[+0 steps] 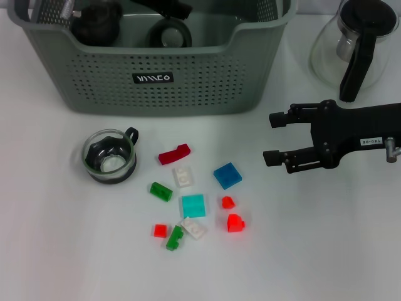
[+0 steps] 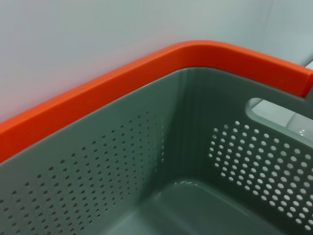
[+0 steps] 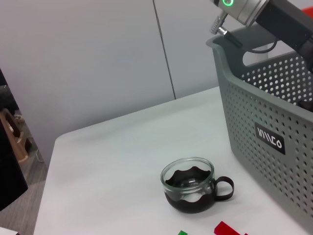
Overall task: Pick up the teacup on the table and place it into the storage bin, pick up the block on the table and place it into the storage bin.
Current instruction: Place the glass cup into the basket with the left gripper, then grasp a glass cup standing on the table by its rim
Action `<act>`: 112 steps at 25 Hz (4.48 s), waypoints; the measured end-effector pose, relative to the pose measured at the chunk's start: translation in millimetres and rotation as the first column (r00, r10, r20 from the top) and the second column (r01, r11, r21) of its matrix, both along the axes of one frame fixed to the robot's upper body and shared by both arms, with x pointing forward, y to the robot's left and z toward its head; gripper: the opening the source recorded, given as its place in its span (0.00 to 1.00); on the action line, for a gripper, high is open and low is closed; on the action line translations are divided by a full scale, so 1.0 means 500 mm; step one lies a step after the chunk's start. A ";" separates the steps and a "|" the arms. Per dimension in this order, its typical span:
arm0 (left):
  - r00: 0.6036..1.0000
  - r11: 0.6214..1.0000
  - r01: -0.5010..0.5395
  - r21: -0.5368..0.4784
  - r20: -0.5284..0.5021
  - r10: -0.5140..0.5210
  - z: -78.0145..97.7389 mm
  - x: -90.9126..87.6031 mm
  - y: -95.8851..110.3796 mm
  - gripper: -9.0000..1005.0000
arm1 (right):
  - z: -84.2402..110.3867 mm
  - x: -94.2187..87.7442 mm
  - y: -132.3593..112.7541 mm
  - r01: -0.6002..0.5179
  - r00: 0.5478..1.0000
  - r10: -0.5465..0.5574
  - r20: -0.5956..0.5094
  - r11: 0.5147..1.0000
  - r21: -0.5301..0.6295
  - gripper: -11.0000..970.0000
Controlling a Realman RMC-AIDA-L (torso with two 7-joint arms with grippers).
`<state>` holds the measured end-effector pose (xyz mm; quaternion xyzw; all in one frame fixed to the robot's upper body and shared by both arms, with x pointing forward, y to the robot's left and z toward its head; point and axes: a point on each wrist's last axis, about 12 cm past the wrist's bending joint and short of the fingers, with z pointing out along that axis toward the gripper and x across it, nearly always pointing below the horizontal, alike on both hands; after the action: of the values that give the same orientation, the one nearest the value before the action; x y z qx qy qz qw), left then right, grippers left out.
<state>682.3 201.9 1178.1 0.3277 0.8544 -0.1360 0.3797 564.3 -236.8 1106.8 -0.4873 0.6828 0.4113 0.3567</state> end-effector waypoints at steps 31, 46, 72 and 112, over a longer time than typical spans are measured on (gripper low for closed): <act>0.869 0.841 0.478 -0.253 -0.007 -0.496 0.054 -0.320 0.155 0.86 | -0.004 0.004 -0.003 0.045 0.999 -0.045 0.021 0.999 0.019 0.90; 0.898 0.911 0.411 0.028 -0.185 -0.400 -0.049 -0.319 0.155 0.84 | -0.010 0.010 0.061 0.061 0.998 -0.061 -0.003 0.995 0.081 0.90; 0.876 0.848 0.463 0.259 -0.280 -0.393 -0.095 -0.300 0.116 0.80 | -0.002 0.033 0.079 0.095 0.995 -0.098 0.036 0.992 0.077 0.90; 0.832 0.761 0.537 0.364 -0.381 -0.404 -0.122 -0.294 0.034 0.73 | -0.014 0.026 0.076 0.102 0.994 -0.105 0.034 0.992 0.072 0.90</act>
<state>535.4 219.1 1117.1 0.5906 0.7950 -0.0682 0.1204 577.2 -198.8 1099.7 -0.4460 0.6855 0.4066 0.4072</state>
